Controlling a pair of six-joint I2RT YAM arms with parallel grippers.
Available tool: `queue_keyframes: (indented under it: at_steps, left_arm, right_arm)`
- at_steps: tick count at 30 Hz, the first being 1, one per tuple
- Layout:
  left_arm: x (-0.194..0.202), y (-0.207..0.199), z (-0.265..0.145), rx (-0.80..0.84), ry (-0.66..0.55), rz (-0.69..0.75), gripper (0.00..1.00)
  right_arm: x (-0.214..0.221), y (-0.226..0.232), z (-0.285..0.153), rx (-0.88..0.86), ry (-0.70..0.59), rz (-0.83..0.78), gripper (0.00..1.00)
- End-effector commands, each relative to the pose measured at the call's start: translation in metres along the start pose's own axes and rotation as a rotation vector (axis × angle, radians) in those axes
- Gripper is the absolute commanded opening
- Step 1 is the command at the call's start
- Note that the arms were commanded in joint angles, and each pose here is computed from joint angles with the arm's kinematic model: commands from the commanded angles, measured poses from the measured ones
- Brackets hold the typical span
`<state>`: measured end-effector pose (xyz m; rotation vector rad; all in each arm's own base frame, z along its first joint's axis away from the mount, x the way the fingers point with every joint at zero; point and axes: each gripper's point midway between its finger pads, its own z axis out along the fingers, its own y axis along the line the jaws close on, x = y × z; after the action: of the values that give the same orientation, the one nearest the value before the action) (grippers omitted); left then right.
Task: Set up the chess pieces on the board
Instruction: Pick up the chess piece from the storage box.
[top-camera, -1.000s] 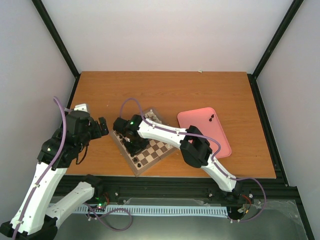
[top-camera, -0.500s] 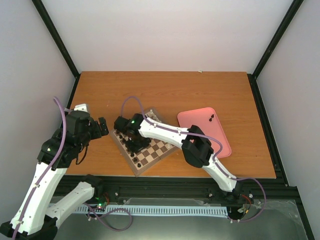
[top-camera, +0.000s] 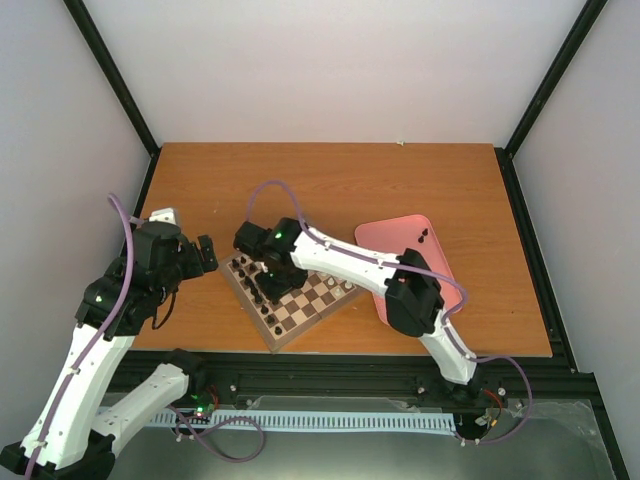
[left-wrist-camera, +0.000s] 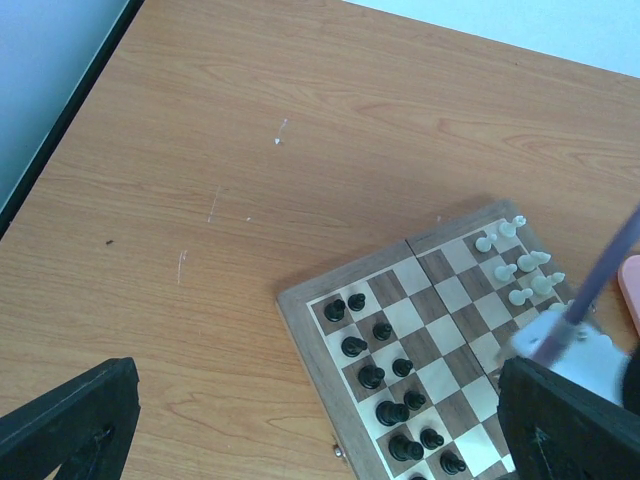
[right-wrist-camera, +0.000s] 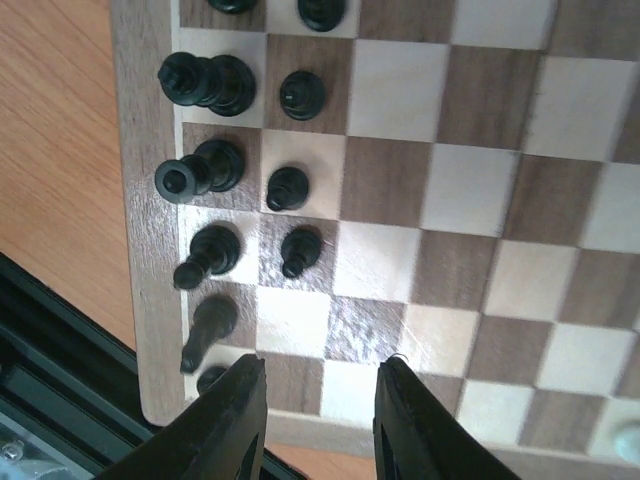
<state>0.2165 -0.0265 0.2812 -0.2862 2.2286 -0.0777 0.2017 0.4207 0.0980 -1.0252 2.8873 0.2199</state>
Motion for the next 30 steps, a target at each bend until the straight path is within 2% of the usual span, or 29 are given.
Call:
queue_keyframes:
  at_steps: [1,6,13,17,23,30]
  left_arm:
    - [-0.003,-0.003,-0.002,0.017,-0.008,0.003,1.00]
    - [-0.002,-0.004,0.001,0.009,0.001,0.004,1.00]
    - [-0.006,-0.006,0.007,-0.006,0.007,0.008,1.00]
    - [-0.011,-0.008,0.010,-0.019,0.008,0.016,1.00]
    - [-0.017,-0.012,0.019,-0.039,0.019,0.016,1.00]
    - [-0.022,-0.018,0.028,-0.048,0.029,0.015,1.00]
  right_arm:
    - [-0.009,-0.026,-0.054,0.011,-0.120,0.081,0.32]
    - [-0.012,-0.096,-0.087,0.047,-0.204,0.247,0.35]
    - [0.017,-0.242,-0.081,0.169,-0.192,0.500,0.40]
    - [0.039,-0.304,-0.066,0.210,-0.161,0.614,0.40]
    - [0.067,-0.354,-0.032,0.134,-0.132,0.754,0.38]
    - [0.080,-0.384,-0.003,0.161,-0.070,0.789,0.38]
